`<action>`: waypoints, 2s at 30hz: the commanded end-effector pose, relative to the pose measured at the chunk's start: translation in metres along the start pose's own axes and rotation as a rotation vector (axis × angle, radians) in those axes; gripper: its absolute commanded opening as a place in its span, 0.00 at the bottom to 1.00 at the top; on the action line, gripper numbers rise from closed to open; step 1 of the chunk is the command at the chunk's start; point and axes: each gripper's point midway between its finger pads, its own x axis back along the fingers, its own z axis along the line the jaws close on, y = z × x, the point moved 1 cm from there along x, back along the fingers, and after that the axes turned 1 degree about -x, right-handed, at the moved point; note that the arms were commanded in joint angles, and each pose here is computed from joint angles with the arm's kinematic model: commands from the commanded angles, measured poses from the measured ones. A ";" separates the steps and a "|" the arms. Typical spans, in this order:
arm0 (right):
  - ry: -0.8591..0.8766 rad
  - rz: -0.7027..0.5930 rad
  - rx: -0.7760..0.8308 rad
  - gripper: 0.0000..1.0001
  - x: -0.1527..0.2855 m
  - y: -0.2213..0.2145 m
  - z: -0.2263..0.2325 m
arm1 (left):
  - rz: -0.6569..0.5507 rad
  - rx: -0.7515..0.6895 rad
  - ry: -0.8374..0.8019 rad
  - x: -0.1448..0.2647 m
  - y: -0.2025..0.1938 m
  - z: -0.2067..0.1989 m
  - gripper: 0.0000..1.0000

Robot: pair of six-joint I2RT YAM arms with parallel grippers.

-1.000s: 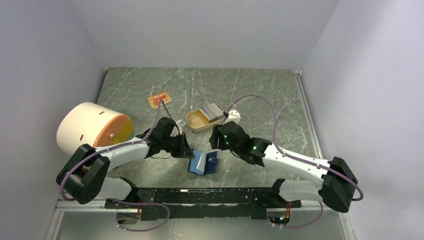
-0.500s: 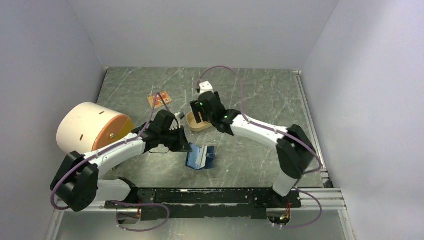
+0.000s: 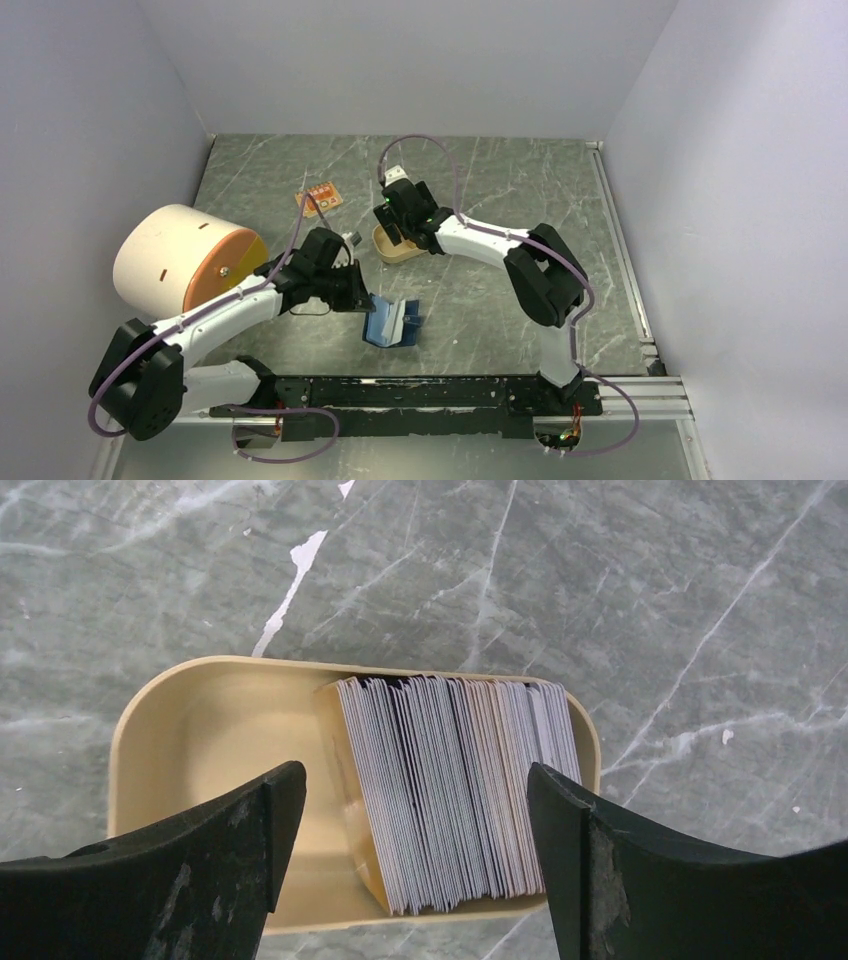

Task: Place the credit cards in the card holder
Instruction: Pick up the credit card from the storage box.

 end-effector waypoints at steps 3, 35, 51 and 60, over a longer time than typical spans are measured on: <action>-0.056 0.042 0.053 0.85 -0.019 -0.011 -0.005 | -0.002 0.027 -0.006 0.001 -0.011 0.005 0.09; -0.213 0.000 0.006 0.53 -0.003 -0.003 -0.040 | -0.003 0.041 -0.012 -0.006 -0.013 0.008 0.09; -0.141 -0.015 -0.042 0.23 0.003 0.003 -0.033 | -0.005 0.052 -0.011 -0.009 -0.013 0.009 0.09; -0.050 -0.033 -0.097 0.03 0.015 0.010 -0.023 | -0.003 0.054 -0.011 -0.012 -0.011 0.009 0.09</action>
